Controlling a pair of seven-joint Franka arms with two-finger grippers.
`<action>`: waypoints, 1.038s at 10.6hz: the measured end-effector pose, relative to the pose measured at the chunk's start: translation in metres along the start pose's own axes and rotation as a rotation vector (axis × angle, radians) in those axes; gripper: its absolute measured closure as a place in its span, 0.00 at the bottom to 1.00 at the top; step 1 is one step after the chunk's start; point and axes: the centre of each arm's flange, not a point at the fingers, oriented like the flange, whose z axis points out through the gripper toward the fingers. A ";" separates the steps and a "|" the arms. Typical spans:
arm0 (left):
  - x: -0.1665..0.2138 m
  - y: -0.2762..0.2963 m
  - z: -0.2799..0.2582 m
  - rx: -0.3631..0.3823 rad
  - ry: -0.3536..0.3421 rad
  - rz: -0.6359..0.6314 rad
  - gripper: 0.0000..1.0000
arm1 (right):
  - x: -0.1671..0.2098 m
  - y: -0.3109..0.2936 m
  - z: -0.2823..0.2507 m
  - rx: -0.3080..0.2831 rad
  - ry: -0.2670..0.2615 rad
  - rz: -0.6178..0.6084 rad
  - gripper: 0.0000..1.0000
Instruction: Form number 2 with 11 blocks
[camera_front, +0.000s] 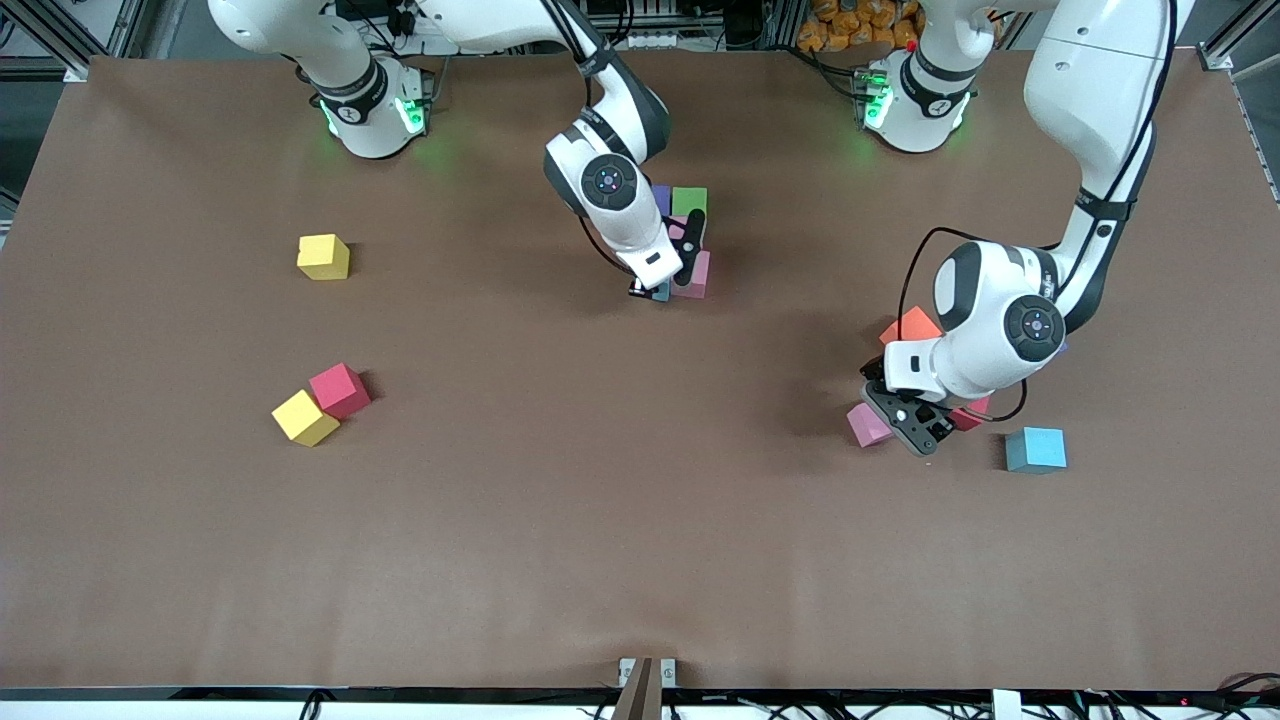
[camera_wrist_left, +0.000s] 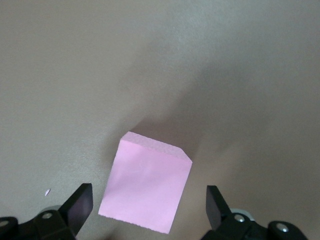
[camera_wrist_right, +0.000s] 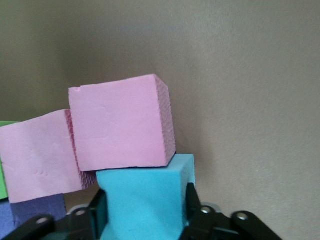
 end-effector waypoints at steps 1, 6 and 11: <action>-0.001 0.000 0.002 -0.002 -0.003 0.018 0.00 | -0.003 -0.004 0.015 0.009 -0.020 0.007 0.16; -0.003 -0.001 0.012 -0.013 -0.012 0.032 0.00 | -0.002 0.000 0.017 0.021 -0.036 0.026 0.00; -0.004 0.000 0.016 -0.022 -0.022 -0.023 0.01 | -0.004 0.021 0.002 -0.003 -0.022 -0.028 0.00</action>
